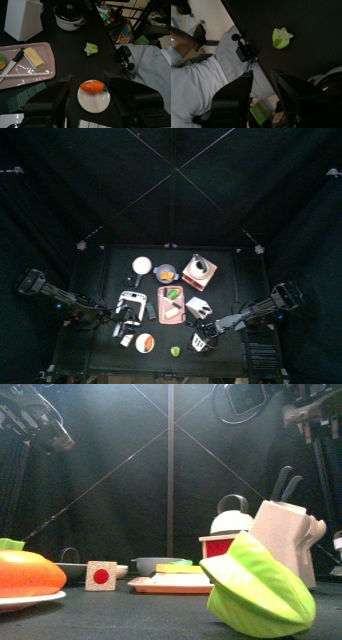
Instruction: Grab starfruit top
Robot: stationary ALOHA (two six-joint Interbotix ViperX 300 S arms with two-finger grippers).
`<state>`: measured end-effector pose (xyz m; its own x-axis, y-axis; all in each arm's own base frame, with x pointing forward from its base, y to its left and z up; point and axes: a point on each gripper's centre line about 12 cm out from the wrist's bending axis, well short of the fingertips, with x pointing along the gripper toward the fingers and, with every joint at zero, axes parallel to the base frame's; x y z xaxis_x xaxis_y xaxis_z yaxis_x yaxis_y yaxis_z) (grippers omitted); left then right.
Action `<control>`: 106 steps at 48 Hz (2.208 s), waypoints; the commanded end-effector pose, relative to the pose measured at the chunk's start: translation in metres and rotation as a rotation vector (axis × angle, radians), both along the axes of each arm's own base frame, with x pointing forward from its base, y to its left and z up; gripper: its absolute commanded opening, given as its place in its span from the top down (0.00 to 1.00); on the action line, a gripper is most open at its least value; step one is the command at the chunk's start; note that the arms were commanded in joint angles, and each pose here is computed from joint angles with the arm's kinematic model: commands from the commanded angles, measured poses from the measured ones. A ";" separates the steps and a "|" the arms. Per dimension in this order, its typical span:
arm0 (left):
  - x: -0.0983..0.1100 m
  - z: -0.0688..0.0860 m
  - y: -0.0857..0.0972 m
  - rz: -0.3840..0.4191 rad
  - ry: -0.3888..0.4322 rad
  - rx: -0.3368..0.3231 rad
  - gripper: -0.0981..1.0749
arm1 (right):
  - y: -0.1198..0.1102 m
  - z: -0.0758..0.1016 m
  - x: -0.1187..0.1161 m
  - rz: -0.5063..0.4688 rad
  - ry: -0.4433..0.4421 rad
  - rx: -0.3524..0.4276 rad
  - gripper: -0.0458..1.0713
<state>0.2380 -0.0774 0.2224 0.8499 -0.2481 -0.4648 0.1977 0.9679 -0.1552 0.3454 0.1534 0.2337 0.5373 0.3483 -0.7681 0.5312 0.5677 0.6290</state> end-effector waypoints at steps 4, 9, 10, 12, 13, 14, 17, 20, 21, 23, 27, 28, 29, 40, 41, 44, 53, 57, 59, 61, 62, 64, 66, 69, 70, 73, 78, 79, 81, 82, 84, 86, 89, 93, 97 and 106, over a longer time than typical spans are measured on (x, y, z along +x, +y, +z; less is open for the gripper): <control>-0.002 0.003 0.002 0.021 -0.003 -0.027 0.17 | 0.007 0.009 0.010 -0.070 0.143 0.030 0.29; -0.005 -0.001 0.004 0.032 0.009 -0.034 0.17 | 0.003 0.002 0.014 -0.126 0.248 -0.067 0.29; -0.005 -0.002 0.005 0.032 0.011 -0.035 0.17 | 0.003 0.000 0.016 -0.135 0.251 -0.100 0.29; -0.006 -0.003 0.004 0.033 0.016 -0.036 0.17 | 0.008 -0.003 0.021 -0.142 0.231 -0.152 0.28; -0.006 -0.004 0.005 0.033 0.016 -0.038 0.17 | 0.011 -0.003 0.022 -0.143 0.219 -0.165 0.28; -0.006 -0.004 0.005 0.033 0.018 -0.041 0.17 | 0.013 -0.004 0.024 -0.149 0.202 -0.187 0.28; -0.007 -0.005 0.004 0.035 0.021 -0.048 0.17 | 0.022 -0.008 0.028 -0.166 0.171 -0.217 0.27; -0.007 -0.006 0.004 0.040 0.027 -0.059 0.17 | 0.031 -0.014 0.030 -0.184 0.147 -0.248 0.27; -0.008 -0.007 0.005 0.043 0.031 -0.062 0.17 | 0.034 -0.016 0.030 -0.191 0.142 -0.256 0.27; -0.008 -0.008 0.005 0.045 0.036 -0.067 0.17 | 0.039 -0.021 0.032 -0.208 0.126 -0.279 0.26; -0.009 -0.009 0.005 0.051 0.042 -0.076 0.17 | 0.048 -0.030 0.032 -0.231 0.103 -0.312 0.22; -0.009 -0.009 0.005 0.051 0.043 -0.077 0.17 | 0.050 -0.032 0.032 -0.239 0.095 -0.322 0.20; -0.009 -0.009 0.005 0.051 0.043 -0.077 0.17 | 0.051 -0.034 0.032 -0.244 0.093 -0.327 0.19; -0.009 -0.010 0.007 0.059 0.045 -0.074 0.17 | 0.054 -0.060 0.037 -0.266 0.103 -0.370 0.05; -0.009 -0.010 0.007 0.062 0.046 -0.077 0.17 | 0.055 -0.063 0.038 -0.264 0.103 -0.371 0.05; -0.009 -0.012 0.008 0.064 0.050 -0.075 0.17 | 0.056 -0.071 0.041 -0.256 0.105 -0.377 0.05; -0.010 -0.013 0.007 0.062 0.054 -0.078 0.17 | 0.056 -0.086 0.051 -0.227 0.085 -0.355 0.05; -0.011 -0.014 0.007 0.062 0.057 -0.078 0.17 | 0.052 -0.092 0.054 -0.219 0.073 -0.358 0.05; -0.011 -0.015 0.008 0.062 0.058 -0.076 0.17 | 0.050 -0.094 0.055 -0.218 0.071 -0.358 0.05; -0.011 -0.016 0.008 0.065 0.061 -0.076 0.17 | 0.049 -0.096 0.056 -0.217 0.069 -0.358 0.05; -0.011 -0.016 0.008 0.063 0.059 -0.076 0.17 | 0.048 -0.098 0.057 -0.216 0.070 -0.357 0.05; -0.012 -0.016 0.008 0.065 0.062 -0.076 0.17 | 0.046 -0.100 0.056 -0.216 0.073 -0.358 0.05; -0.012 -0.016 0.008 0.063 0.061 -0.075 0.17 | 0.045 -0.101 0.057 -0.215 0.074 -0.357 0.05; -0.012 -0.016 0.008 0.064 0.061 -0.076 0.17 | 0.045 -0.103 0.057 -0.213 0.073 -0.357 0.05; -0.012 -0.017 0.008 0.064 0.063 -0.076 0.17 | 0.044 -0.103 0.058 -0.215 0.073 -0.357 0.05; -0.012 -0.016 0.008 0.064 0.061 -0.076 0.17 | 0.045 -0.104 0.058 -0.211 0.072 -0.353 0.05; -0.012 -0.017 0.008 0.064 0.063 -0.076 0.17 | 0.046 -0.107 0.059 -0.205 0.071 -0.350 0.07; -0.012 -0.017 0.008 0.064 0.063 -0.076 0.17 | 0.046 -0.107 0.059 -0.204 0.069 -0.348 0.08; -0.012 -0.017 0.008 0.064 0.062 -0.075 0.17 | 0.047 -0.107 0.059 -0.202 0.068 -0.346 0.11; -0.012 -0.017 0.008 0.062 0.064 -0.074 0.17 | 0.047 -0.107 0.059 -0.202 0.067 -0.345 0.12; -0.012 -0.018 0.008 0.064 0.066 -0.075 0.17 | 0.047 -0.107 0.059 -0.200 0.067 -0.347 0.15; -0.013 -0.018 0.009 0.064 0.067 -0.073 0.17 | 0.047 -0.106 0.059 -0.201 0.066 -0.345 0.18; -0.013 -0.018 0.008 0.064 0.067 -0.074 0.17 | 0.047 -0.105 0.059 -0.200 0.063 -0.344 0.23; -0.013 -0.018 0.008 0.064 0.067 -0.074 0.17 | 0.047 -0.099 0.058 -0.202 0.054 -0.339 0.33; -0.013 -0.018 0.008 0.064 0.067 -0.074 0.17 | 0.046 -0.093 0.057 -0.207 0.050 -0.338 0.39; -0.013 -0.018 0.008 0.064 0.067 -0.074 0.17 | 0.042 -0.071 0.050 -0.212 0.022 -0.342 0.41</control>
